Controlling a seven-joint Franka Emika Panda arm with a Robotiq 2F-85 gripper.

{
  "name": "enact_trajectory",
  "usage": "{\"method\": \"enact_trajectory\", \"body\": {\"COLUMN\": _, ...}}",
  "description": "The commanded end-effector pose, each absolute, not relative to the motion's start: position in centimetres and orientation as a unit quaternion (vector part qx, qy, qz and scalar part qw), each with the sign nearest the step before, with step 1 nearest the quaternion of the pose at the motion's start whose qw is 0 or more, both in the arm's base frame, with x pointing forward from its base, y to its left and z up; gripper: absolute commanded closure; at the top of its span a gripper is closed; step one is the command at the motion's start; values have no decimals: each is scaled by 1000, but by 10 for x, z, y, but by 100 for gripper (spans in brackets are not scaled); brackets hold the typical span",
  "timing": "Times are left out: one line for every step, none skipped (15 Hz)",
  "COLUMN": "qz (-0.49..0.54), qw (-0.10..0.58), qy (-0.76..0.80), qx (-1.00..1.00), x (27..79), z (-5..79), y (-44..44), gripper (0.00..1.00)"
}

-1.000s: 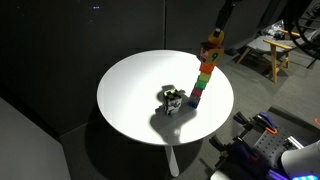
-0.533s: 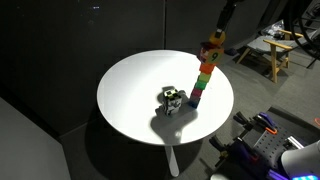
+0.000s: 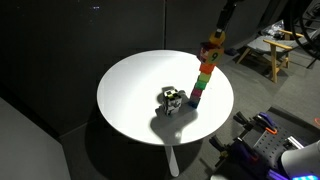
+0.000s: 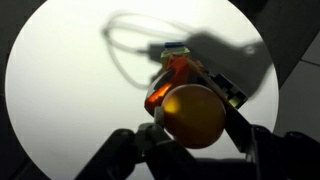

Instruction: Put the yellow fruit on the stacked blocks

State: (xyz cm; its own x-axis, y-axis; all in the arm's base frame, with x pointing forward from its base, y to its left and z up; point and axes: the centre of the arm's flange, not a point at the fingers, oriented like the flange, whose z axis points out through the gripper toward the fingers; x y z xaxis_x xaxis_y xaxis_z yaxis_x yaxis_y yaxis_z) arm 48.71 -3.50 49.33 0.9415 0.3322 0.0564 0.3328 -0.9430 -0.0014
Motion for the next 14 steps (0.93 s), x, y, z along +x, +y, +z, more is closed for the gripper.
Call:
{"method": "enact_trajectory", "body": {"qz": -37, "qw": -1, "qy": -167, "qx": -985, "x": 484, "z": 498, "y": -31, "gripper": 62}}
{"method": "enact_trajectory", "body": {"qz": -37, "qw": 0, "qy": -166, "qx": -985, "x": 484, "z": 498, "y": -31, "gripper": 62}}
{"method": "enact_trajectory", "body": {"qz": -38, "qw": -1, "qy": -166, "qx": -985, "x": 485, "z": 498, "y": -31, "gripper": 62}}
{"method": "enact_trajectory", "body": {"qz": -38, "qw": -1, "qy": -166, "qx": -985, "x": 485, "z": 498, "y": -31, "gripper": 62}}
{"method": "enact_trajectory", "body": {"qz": -39, "qw": -1, "qy": -166, "qx": -985, "x": 486, "z": 498, "y": -31, "gripper": 62}}
{"method": "enact_trajectory", "body": {"qz": -39, "qw": -1, "qy": -166, "qx": -985, "x": 487, "z": 498, "y": -31, "gripper": 62}}
{"method": "enact_trajectory", "body": {"qz": -40, "qw": -1, "qy": -166, "qx": -985, "x": 487, "z": 498, "y": -31, "gripper": 62}}
{"method": "enact_trajectory", "body": {"qz": -40, "qw": -1, "qy": -166, "qx": -985, "x": 487, "z": 498, "y": -31, "gripper": 62}}
{"method": "enact_trajectory", "body": {"qz": -41, "qw": -2, "qy": -167, "qx": -985, "x": 488, "z": 498, "y": -31, "gripper": 62}}
{"method": "enact_trajectory", "body": {"qz": -41, "qw": -2, "qy": -167, "qx": -985, "x": 488, "z": 497, "y": -30, "gripper": 62}}
{"method": "enact_trajectory", "body": {"qz": -42, "qw": -2, "qy": -168, "qx": -985, "x": 488, "z": 497, "y": -30, "gripper": 62}}
{"method": "enact_trajectory", "body": {"qz": -43, "qw": -2, "qy": -169, "qx": -985, "x": 489, "z": 497, "y": -30, "gripper": 62}}
{"method": "enact_trajectory", "body": {"qz": -43, "qw": -2, "qy": -169, "qx": -985, "x": 489, "z": 496, "y": -29, "gripper": 62}}
{"method": "enact_trajectory", "body": {"qz": -44, "qw": -3, "qy": -168, "qx": -985, "x": 490, "z": 496, "y": -29, "gripper": 62}}
